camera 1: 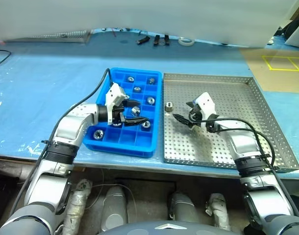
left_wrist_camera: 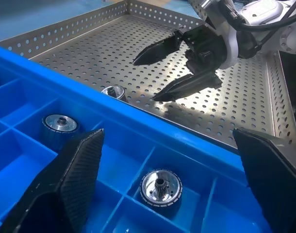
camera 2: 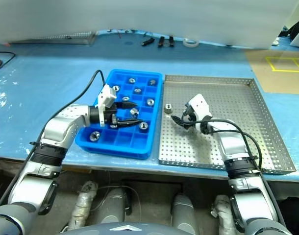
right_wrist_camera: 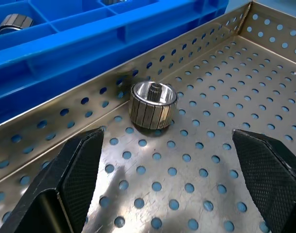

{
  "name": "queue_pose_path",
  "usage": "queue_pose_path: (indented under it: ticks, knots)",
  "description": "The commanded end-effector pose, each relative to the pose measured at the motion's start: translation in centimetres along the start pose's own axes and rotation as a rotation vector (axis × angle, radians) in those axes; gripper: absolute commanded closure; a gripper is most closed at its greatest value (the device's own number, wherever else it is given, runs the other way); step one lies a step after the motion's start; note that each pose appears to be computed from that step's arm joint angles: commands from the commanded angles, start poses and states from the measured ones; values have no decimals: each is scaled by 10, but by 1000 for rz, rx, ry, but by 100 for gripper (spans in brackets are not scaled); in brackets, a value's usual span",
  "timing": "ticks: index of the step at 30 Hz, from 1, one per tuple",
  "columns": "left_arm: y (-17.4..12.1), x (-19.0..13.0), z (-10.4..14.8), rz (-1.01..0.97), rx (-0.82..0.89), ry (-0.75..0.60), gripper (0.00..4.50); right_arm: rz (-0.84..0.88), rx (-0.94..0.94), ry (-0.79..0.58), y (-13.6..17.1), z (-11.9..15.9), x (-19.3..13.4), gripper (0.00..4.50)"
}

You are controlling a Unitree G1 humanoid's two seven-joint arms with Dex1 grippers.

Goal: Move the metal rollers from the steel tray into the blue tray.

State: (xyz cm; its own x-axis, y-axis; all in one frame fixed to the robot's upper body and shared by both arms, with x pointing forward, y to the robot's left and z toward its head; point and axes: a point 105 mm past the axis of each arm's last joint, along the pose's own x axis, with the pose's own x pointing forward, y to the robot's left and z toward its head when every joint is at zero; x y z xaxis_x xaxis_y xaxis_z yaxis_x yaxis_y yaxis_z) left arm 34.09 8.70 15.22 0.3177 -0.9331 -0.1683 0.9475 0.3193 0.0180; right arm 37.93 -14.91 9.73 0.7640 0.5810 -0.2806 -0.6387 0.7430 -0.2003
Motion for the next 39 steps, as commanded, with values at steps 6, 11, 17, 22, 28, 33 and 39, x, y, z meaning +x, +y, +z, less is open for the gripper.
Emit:
queue_pose_path:
  ticks: [6,11,17,22,28,33,39]
  knots:
    - [-4,-3,16,16,33,-36,0,-2,-21,-45,12,6,30,4]
    - [-4,-3,16,20,31,-30,0,-24,2,-107,16,15,42,4]
    - [-4,-2,16,20,29,-26,0,-60,19,-140,15,20,51,4]
    - [-5,-2,14,20,24,-21,0,-141,34,-163,6,27,61,4]
    - [-9,-1,12,11,17,-16,0,-101,41,-189,22,33,72,42]
    - [-8,-1,11,12,16,-12,0,-84,42,-188,27,31,74,198]
    - [-7,-1,11,14,17,-11,0,-93,38,-182,24,28,72,282]
